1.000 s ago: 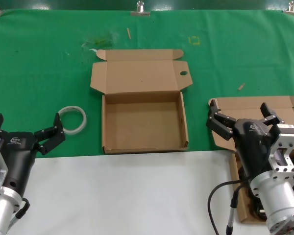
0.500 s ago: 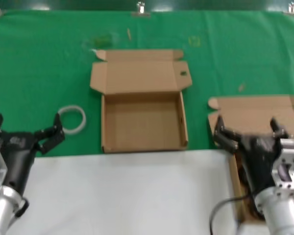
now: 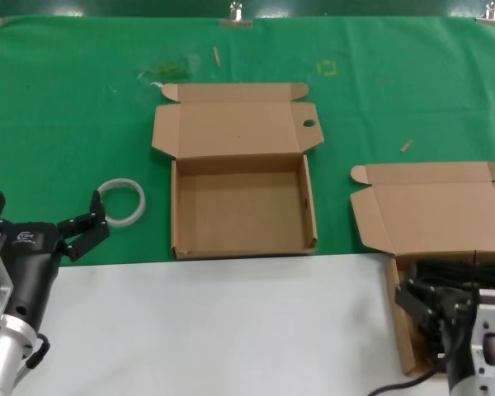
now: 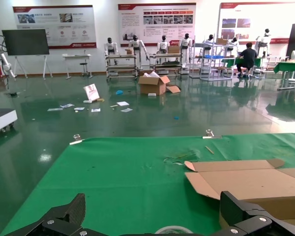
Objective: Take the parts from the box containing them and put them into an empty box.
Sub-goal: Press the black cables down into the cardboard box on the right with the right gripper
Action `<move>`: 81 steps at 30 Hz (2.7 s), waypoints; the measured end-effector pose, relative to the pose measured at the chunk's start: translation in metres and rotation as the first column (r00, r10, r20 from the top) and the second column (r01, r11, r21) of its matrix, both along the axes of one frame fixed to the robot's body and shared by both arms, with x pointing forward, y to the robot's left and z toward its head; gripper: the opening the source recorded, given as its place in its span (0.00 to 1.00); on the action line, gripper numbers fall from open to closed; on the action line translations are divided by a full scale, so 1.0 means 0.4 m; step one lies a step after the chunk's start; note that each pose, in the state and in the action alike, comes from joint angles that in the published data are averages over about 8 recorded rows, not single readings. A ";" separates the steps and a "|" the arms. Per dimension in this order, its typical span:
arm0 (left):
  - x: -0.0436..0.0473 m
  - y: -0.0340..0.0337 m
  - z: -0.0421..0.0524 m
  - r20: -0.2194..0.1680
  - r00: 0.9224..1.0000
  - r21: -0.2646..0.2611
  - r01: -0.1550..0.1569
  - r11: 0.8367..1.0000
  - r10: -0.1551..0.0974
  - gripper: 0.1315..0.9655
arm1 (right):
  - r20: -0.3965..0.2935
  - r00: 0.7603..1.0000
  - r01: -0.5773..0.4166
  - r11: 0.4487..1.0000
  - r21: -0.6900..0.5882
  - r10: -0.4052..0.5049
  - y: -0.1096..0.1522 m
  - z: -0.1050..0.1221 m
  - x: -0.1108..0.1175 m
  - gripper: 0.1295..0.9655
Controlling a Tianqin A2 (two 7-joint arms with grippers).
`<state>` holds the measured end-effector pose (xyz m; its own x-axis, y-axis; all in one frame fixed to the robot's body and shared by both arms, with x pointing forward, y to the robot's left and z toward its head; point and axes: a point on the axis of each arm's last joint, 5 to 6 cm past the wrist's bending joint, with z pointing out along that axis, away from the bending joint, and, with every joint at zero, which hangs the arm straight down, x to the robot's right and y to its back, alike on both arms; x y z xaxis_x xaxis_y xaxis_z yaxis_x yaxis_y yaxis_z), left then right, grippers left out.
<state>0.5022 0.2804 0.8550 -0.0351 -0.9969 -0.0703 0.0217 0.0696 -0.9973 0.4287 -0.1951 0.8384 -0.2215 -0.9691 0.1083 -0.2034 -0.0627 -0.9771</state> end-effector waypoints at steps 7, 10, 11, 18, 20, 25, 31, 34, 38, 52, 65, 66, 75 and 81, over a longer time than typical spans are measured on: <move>0.000 0.000 0.000 0.000 1.000 0.000 0.000 1.000 0.000 1.00 | -0.157 0.983 0.072 0.988 -0.136 -0.093 -0.014 0.000 -0.044 1.00; 0.000 0.000 0.000 0.000 1.000 0.000 0.000 1.000 0.000 1.00 | -0.228 0.963 0.091 0.969 -0.232 -0.145 -0.027 0.003 -0.055 1.00; 0.000 0.000 0.000 0.000 1.000 0.000 0.000 1.000 0.000 1.00 | -0.251 0.955 0.093 0.960 -0.266 -0.161 -0.032 0.005 -0.057 1.00; 0.000 0.000 0.000 0.000 1.000 0.000 0.000 1.000 0.000 1.00 | -0.363 0.905 0.034 0.889 -0.456 -0.221 -0.061 0.030 -0.036 1.00; 0.000 0.000 0.000 0.000 1.000 0.000 0.000 1.000 0.000 1.00 | -0.392 0.893 0.000 0.871 -0.491 -0.221 -0.066 0.039 -0.023 1.00; 0.000 0.000 0.000 0.000 1.000 0.000 0.000 1.000 0.000 1.00 | -0.464 0.866 -0.115 0.825 -0.553 -0.190 -0.071 0.054 0.019 1.00; 0.000 0.000 0.000 0.000 1.000 0.000 0.000 1.000 0.000 1.00 | -0.543 0.829 -0.263 0.765 -0.588 -0.132 -0.078 0.043 0.080 1.00; 0.000 0.000 0.000 0.000 1.000 0.000 0.000 1.000 0.000 1.00 | -0.571 0.813 -0.314 0.743 -0.591 -0.111 -0.083 0.031 0.105 1.00; 0.000 0.000 0.000 0.000 1.000 0.000 0.000 1.000 0.000 1.00 | -0.594 0.799 -0.353 0.723 -0.594 -0.097 -0.087 0.021 0.128 1.00; 0.000 0.000 0.000 0.000 1.000 0.000 0.000 1.000 0.000 1.00 | -0.621 0.773 -0.385 0.685 -0.619 -0.127 -0.123 0.018 0.149 1.00; 0.000 0.000 0.000 0.000 1.000 0.000 0.000 1.000 0.000 1.00 | -0.611 0.780 -0.386 0.661 -0.643 -0.139 -0.153 0.015 0.156 0.99; 0.000 0.000 0.000 0.000 1.000 0.000 0.000 1.000 0.000 1.00 | -0.610 0.780 -0.388 0.658 -0.645 -0.138 -0.154 0.015 0.158 0.99; 0.000 0.000 0.000 0.000 1.000 0.000 0.000 1.000 0.000 1.00 | -0.615 0.779 -0.411 0.641 -0.648 -0.123 -0.153 0.002 0.168 0.94; 0.000 0.000 0.000 0.000 1.000 0.000 0.000 1.000 0.000 1.00 | -0.621 0.776 -0.420 0.644 -0.640 -0.111 -0.153 -0.013 0.168 0.87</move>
<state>0.5022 0.2804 0.8550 -0.0351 -0.9969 -0.0707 0.0217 0.0700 -0.9973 0.4958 -0.2563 0.8332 0.2858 -0.5171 0.8068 -0.5912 -0.7577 -0.2762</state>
